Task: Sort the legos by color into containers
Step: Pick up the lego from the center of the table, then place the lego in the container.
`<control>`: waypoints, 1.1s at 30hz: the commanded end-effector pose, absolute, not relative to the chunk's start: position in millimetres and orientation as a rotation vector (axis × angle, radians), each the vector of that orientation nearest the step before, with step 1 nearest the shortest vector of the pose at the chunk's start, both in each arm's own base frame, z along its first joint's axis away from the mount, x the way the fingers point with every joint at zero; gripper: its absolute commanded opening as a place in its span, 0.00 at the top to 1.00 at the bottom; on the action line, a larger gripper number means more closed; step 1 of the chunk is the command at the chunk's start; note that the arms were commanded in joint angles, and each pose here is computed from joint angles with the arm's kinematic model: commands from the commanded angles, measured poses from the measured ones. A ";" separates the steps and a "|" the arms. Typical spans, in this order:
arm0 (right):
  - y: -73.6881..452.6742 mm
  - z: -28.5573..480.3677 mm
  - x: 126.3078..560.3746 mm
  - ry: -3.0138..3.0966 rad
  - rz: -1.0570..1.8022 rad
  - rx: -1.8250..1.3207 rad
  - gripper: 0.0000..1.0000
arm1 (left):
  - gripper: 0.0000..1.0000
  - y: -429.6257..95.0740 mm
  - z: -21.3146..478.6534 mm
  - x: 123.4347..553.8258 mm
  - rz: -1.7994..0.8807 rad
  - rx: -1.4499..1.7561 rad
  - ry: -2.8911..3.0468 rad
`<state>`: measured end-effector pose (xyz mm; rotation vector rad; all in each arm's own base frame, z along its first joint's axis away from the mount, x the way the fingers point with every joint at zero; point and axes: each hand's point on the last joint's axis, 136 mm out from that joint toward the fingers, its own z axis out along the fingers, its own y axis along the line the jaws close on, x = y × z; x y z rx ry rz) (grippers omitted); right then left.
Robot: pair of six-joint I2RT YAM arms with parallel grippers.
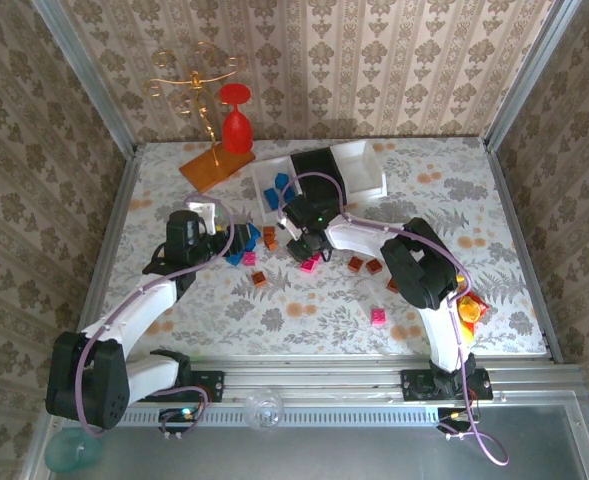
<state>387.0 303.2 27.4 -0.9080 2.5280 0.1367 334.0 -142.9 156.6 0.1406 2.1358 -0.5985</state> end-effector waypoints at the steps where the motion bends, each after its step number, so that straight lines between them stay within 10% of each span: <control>1: 309.6 77.0 397.0 2.436 0.305 -0.780 0.68 | 0.22 -143.4 157.6 334.7 -0.592 0.158 2.121; 12: 237.0 169.4 478.6 2.235 0.651 -0.170 0.69 | 0.22 -171.7 178.4 325.4 -0.656 0.206 2.071; 24: 228.7 140.0 596.2 2.228 0.568 0.096 0.64 | 0.22 -184.2 180.8 318.0 -0.659 0.227 2.067; 33: 242.0 178.9 603.3 2.207 0.645 -0.005 0.38 | 0.22 -195.3 180.8 309.3 -0.672 0.269 2.078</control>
